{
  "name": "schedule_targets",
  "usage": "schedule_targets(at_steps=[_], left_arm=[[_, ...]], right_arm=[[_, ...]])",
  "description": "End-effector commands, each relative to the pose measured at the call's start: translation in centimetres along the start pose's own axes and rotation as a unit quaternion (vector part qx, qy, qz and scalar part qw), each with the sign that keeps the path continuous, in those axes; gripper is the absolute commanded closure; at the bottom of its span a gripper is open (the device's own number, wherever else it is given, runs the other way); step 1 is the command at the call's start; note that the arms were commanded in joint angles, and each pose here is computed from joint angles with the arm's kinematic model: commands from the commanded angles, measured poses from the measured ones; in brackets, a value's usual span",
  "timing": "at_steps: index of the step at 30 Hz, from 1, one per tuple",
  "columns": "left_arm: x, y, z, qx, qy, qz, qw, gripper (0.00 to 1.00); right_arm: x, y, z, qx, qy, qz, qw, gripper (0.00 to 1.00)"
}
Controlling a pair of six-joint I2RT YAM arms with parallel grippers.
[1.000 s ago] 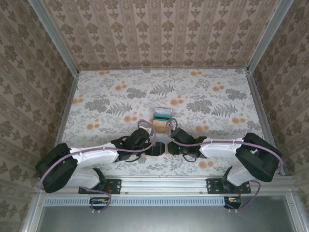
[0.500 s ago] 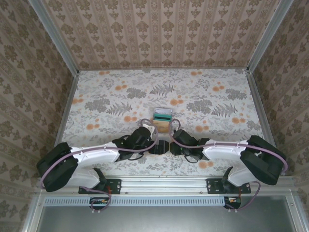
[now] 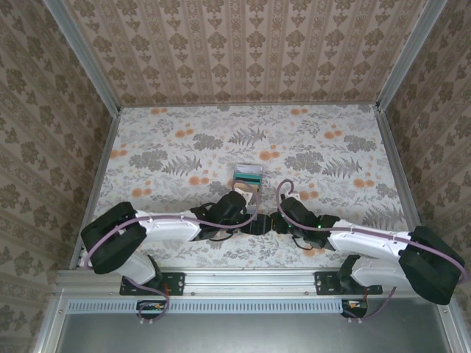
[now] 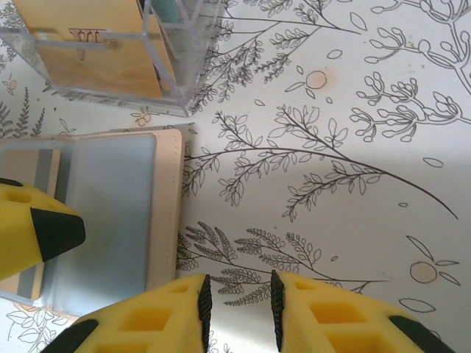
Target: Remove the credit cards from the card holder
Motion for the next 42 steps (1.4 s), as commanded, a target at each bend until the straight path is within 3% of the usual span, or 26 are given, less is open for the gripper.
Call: schedule_targets(at_steps=[1, 7, 11, 19, 22, 28, 42], left_arm=[[0.5, -0.4, 0.3, -0.004, -0.011, 0.004, 1.0, 0.05], [0.4, 1.1, 3.5, 0.044, -0.029, 0.009, 0.999, 0.09], [-0.6, 3.2, 5.4, 0.077, -0.037, 0.03, 0.996, 0.23], [-2.9, 6.9, 7.3, 0.128, -0.032, 0.074, 0.989, 0.85], [-3.5, 7.6, 7.3, 0.134, -0.027, 0.083, 0.987, 0.99], [-4.3, 8.4, 6.9, 0.136, -0.021, 0.091, 0.986, 1.0], [-3.6, 7.9, 6.8, 0.102, -0.04, 0.084, 0.99, 1.0]], right_arm=[[0.0, -0.4, 0.3, -0.009, -0.005, -0.003, 1.0, 0.69], [0.4, 1.0, 0.2, 0.028, 0.004, 0.006, 1.0, 0.68], [0.8, 2.5, 0.1, 0.057, 0.014, 0.012, 0.998, 0.69], [0.9, 6.2, -1.3, 0.132, 0.058, 0.001, 0.99, 0.7], [0.8, 7.4, -1.9, 0.153, 0.075, -0.007, 0.985, 0.72], [0.3, 8.5, -3.8, 0.155, 0.107, -0.022, 0.982, 0.8], [-0.5, 9.1, -5.9, 0.154, 0.139, -0.038, 0.978, 0.82]])
Point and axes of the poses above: each hand's point on the last joint's axis, 136 mm out from that joint toward the fingers, its own z axis back along the fingers, its own y axis along the line the jaws close on, x = y × z, the point moved 10 cm from there along z, back along the fingers, and after that the axes turned 9 degrees about -z, right-handed, at the moved point
